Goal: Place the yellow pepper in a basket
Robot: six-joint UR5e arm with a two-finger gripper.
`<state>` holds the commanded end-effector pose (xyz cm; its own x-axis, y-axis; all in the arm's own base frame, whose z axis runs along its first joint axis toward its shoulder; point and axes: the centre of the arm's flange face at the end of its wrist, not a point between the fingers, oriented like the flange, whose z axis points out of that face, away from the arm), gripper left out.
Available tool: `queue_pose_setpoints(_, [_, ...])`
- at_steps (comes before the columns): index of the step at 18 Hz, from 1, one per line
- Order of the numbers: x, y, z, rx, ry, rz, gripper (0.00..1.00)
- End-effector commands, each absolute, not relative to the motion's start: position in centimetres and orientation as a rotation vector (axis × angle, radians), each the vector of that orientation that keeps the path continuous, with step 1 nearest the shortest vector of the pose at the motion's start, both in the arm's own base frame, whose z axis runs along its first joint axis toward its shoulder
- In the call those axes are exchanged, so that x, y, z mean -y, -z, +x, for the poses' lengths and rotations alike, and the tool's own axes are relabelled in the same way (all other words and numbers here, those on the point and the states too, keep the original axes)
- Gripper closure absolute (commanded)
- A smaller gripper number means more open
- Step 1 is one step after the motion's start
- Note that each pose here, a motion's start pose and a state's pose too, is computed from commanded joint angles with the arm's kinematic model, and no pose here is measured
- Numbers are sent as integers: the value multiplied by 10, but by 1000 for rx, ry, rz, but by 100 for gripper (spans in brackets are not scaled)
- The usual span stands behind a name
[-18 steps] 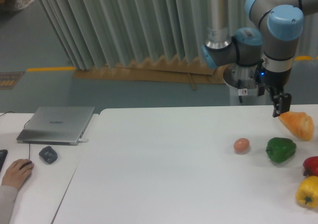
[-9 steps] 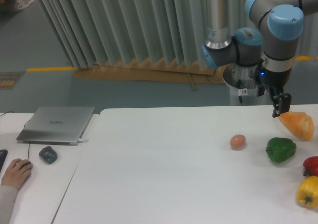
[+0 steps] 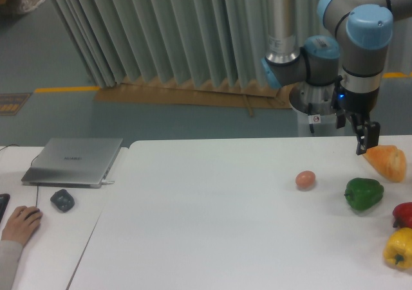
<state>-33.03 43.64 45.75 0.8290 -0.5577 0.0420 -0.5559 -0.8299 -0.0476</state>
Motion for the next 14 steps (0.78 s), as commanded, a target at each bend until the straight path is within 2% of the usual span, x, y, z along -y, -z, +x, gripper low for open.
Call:
queue_pose_setpoints(4, [-438, -451, -335, -905, 88, -2973, 0])
queue_pose_setpoints(6, [-442, -449, -348, -889, 26, -2963, 0])
queue_pose_setpoints(10, [-427, -440, -372, -815, 33, -2981, 0])
queue_pose_setpoints(14, [-432, -436, -378, -814, -5, -2972, 0])
